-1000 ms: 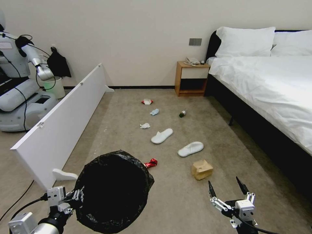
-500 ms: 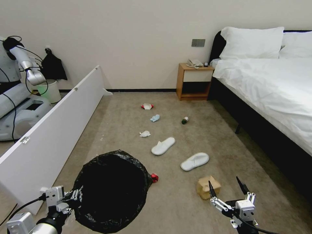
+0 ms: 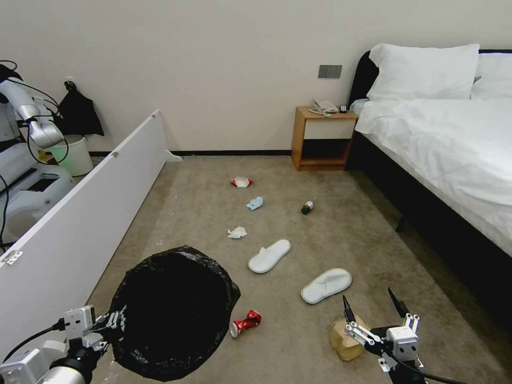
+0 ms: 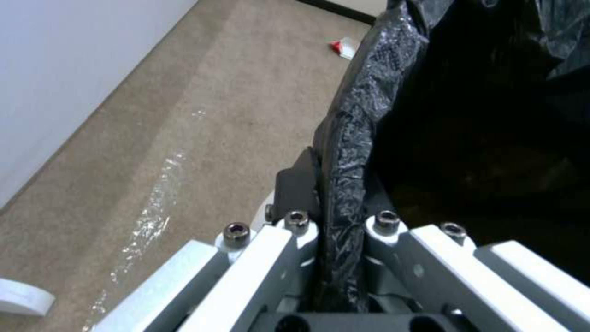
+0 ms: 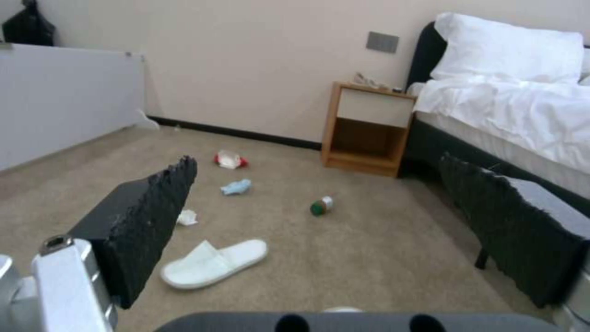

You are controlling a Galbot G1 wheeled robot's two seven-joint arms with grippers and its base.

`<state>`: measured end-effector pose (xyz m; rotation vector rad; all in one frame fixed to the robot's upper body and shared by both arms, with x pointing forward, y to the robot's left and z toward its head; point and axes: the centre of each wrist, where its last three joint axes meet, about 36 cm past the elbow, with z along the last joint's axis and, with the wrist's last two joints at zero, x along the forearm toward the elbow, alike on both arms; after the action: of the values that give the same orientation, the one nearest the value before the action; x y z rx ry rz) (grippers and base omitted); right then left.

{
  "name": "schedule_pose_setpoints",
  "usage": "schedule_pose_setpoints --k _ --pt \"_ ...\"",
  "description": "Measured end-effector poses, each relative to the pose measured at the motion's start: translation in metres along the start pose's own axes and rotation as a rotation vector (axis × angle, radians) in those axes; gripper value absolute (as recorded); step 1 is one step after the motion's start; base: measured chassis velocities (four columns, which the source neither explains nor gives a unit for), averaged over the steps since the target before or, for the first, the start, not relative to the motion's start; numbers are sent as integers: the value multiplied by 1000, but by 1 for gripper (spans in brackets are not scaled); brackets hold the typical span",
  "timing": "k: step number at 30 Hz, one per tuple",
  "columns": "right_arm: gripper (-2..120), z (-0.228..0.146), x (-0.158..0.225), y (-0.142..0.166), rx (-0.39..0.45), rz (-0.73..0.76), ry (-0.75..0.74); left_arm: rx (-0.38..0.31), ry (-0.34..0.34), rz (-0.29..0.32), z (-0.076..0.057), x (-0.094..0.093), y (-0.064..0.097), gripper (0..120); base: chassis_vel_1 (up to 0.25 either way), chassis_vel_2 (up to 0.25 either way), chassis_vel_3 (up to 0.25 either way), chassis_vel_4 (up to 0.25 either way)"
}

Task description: Pick up the trash bin, then pick up the garbage from the floor and place it into the trash bin.

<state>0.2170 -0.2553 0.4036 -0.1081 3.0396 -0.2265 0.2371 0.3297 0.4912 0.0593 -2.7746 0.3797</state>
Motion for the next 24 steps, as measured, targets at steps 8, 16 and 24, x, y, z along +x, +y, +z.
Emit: schedule_pose_setpoints --k 8,16,24 --pt "100 9 -1 -7 18 13 45 6 -3 -10 0 -1 4 3 0 0 0 0" --pt "100 13 -3 -21 92 -5 145 14 -10 -19 -2 1 7 3 0 0 0 0" --pt "100 12 -12 -31 138 -26 204 19 -13 -17 -2 4 5 3 0 0 0 0"
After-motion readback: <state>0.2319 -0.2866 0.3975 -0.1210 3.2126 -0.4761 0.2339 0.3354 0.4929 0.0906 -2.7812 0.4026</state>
